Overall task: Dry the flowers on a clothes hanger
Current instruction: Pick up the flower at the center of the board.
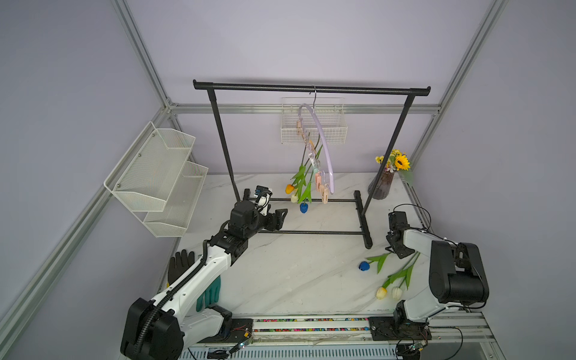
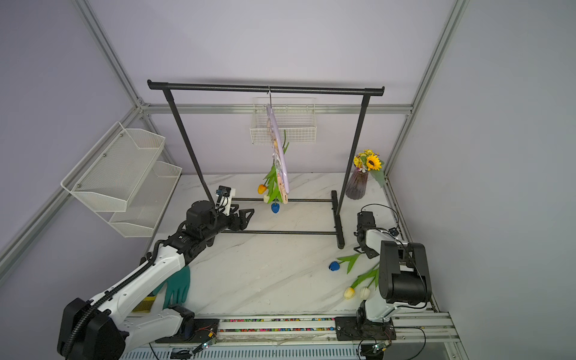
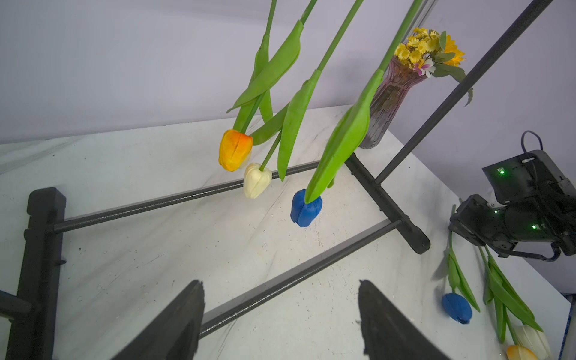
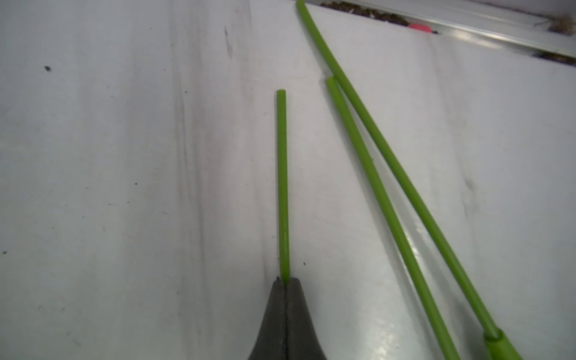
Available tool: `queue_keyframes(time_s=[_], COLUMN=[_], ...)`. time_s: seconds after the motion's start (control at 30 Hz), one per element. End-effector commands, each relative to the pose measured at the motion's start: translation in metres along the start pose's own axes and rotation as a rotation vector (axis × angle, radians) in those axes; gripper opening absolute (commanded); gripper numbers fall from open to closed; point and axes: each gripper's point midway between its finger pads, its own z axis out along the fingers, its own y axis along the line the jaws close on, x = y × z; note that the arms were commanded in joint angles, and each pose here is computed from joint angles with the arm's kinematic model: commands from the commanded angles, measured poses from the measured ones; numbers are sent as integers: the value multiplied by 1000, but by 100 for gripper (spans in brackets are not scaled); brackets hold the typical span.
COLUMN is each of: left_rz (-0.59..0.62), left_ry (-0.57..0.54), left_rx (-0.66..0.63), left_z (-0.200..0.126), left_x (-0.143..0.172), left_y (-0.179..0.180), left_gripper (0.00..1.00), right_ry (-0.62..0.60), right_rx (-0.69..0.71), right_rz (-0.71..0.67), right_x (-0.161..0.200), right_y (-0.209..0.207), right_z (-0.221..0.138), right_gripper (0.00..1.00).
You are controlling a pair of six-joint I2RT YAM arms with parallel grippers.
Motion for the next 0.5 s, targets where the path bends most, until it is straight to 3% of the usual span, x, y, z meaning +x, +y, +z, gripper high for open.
queue_keyframes(time_s=[0.0, 0.3, 0.47], left_rz=[13, 13, 9], left_ry=[-75, -94, -112], left_rx=[33, 39, 65], left_z=[-11, -16, -18], left_x=[-25, -32, -44], left_y=[-10, -13, -20], left_gripper=[78, 78, 78], right_ry=[91, -10, -81], right_rx=[-161, -481, -886], right_rz=[-86, -158, -290], right_x=[11, -32, -42], right_y=[34, 95, 139], right_z=[-8, -87, -170], right_gripper=[0, 0, 0])
